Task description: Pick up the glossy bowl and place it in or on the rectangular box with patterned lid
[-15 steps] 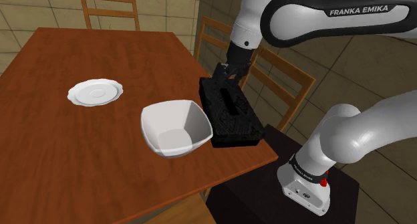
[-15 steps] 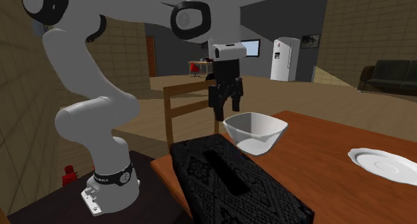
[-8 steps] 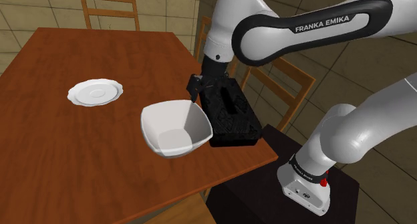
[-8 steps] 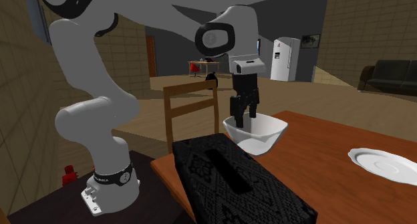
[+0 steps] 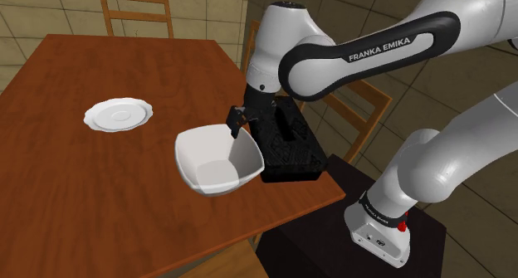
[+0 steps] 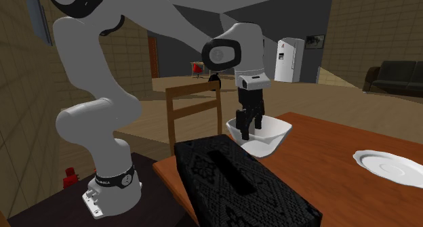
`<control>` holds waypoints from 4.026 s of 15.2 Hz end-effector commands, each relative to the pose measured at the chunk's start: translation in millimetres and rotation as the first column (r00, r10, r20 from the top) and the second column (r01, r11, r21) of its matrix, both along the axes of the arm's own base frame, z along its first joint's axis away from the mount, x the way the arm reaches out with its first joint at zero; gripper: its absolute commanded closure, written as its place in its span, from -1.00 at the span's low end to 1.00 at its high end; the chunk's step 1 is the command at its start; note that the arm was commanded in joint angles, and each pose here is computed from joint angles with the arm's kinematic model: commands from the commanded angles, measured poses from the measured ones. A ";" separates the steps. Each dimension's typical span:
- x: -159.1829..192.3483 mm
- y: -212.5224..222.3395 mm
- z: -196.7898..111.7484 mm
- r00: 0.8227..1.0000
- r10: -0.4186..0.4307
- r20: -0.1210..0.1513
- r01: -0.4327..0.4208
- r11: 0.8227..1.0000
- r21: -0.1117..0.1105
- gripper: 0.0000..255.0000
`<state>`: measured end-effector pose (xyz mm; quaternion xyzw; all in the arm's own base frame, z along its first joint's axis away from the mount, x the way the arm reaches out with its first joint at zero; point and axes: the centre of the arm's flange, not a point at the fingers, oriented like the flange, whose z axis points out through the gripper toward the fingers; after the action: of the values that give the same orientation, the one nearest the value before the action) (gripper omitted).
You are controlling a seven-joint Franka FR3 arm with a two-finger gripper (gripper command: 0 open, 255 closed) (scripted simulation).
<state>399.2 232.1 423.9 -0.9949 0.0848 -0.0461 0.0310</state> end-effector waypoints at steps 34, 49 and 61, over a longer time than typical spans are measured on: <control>0.9 0.3 86.2 1.000 0.000 0.001 0.000 1.000 0.000 1.00; 0.9 0.3 165.4 1.000 0.000 0.001 0.000 1.000 0.000 1.00; -4.7 -141.9 196.2 1.000 0.000 0.001 0.000 1.000 0.000 1.00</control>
<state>394.4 103.6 614.2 -0.9948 0.0855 -0.0455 0.0308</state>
